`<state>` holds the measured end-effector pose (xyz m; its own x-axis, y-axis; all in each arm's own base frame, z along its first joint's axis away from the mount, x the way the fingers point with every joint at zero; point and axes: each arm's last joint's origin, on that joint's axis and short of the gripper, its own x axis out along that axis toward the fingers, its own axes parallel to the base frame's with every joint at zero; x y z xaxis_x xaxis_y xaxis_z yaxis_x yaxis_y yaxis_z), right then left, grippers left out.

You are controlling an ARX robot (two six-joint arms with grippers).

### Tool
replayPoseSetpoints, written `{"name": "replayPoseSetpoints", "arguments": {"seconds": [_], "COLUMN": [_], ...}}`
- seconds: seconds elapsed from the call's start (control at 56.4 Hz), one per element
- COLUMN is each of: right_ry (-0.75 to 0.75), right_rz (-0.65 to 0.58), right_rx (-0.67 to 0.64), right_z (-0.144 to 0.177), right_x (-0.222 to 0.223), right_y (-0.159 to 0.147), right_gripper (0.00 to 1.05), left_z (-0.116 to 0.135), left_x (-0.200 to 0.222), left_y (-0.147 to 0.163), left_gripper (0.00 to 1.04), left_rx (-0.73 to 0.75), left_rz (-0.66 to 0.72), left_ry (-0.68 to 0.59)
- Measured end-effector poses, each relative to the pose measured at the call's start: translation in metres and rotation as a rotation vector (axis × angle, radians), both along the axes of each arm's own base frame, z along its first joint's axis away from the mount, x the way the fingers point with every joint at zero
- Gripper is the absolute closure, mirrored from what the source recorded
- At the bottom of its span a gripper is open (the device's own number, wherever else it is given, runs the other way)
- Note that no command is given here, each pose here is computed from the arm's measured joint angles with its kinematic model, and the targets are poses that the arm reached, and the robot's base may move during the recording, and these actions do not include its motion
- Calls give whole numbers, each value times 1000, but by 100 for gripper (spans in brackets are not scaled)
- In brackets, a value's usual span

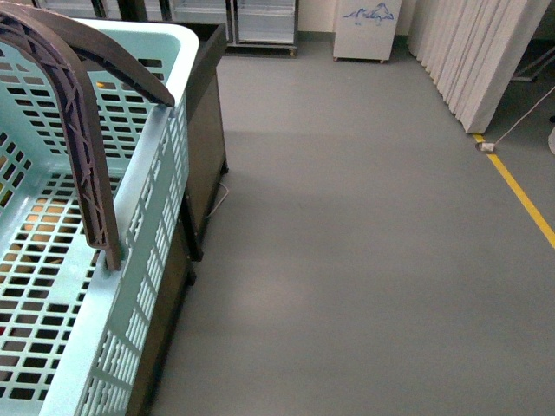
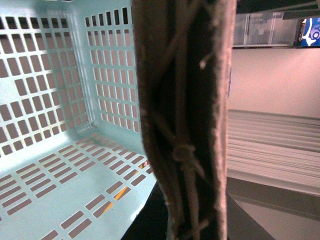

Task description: Pick mango and avocado into basket

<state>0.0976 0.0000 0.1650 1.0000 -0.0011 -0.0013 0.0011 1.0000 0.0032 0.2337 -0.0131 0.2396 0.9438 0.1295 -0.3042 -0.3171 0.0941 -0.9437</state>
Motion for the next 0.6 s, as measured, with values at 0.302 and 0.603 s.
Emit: {"name": "replayPoseSetpoints", "arguments": {"seconds": [0.302,0.603], "right_ry": [-1,-1], "right_rz": [0,3], "right_rx": [0,0], "right_z": [0,0], "right_x": [0,0], "right_y": [0,0], "right_gripper": [8,8], "left_z": [0,0], "left_x": [0,0], "left_y": [0,0], "left_gripper": [98,98], "left_rx": [0,-1], "left_rz": [1,0], "left_ry": [0,-1]}}
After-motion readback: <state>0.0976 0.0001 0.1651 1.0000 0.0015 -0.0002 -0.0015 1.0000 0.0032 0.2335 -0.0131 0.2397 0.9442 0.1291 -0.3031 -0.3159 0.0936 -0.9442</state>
